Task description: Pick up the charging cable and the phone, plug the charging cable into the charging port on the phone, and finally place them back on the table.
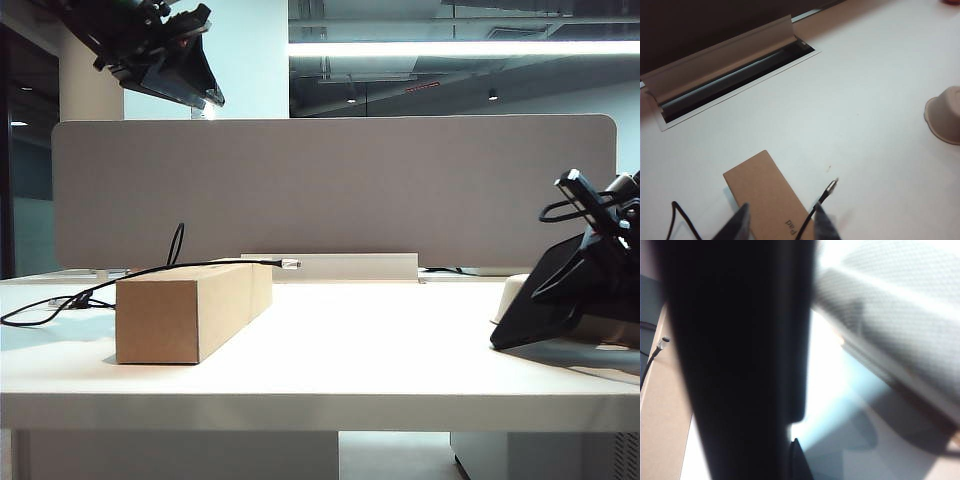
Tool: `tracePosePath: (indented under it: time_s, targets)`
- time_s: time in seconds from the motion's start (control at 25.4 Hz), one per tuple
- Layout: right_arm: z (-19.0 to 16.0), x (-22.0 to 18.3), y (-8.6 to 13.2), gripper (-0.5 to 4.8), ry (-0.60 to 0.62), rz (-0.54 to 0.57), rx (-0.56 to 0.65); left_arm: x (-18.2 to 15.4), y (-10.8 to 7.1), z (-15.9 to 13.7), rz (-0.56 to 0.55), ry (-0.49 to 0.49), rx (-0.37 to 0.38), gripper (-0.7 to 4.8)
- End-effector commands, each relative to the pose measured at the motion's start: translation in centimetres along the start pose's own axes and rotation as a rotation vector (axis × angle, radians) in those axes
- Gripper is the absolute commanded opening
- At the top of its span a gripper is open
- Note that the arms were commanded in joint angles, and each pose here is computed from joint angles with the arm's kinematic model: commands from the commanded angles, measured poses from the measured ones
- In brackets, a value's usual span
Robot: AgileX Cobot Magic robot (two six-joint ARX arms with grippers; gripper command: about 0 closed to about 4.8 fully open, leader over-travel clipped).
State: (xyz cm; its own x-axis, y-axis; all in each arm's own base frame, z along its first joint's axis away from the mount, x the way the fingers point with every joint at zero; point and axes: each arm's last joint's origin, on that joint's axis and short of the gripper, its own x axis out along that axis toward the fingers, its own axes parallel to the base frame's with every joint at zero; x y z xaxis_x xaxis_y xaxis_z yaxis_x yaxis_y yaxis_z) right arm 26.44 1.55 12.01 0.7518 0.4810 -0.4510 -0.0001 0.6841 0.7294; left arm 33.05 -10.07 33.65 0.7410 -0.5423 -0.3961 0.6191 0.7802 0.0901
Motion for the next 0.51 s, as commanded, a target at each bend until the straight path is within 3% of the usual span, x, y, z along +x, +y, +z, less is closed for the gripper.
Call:
tracePosePath:
  time_s: [0.04,0.2,0.28,0.51]
  targets:
    - [0.0,0.0,0.1,-0.06,-0.005,0.015,-0.005,-0.2,0.0,0.3,-0.001,-0.017,0.054,1.57]
    - [0.7,-0.5,1.2,-0.06,-0.023,0.097,-0.037,0.4,-0.3,0.3,-0.022,-0.03,0.138,1.55]
    - [1.2,-1.2,2.3,-0.06,-0.053,0.135,-0.069,1.7,-0.9,0.2,-0.084,-0.037,0.204,1.55]
    - [2.3,-3.7,5.1,-0.06,-0.102,0.267,-0.159,5.5,-2.5,-0.1,-0.172,0.032,0.338,1.55]
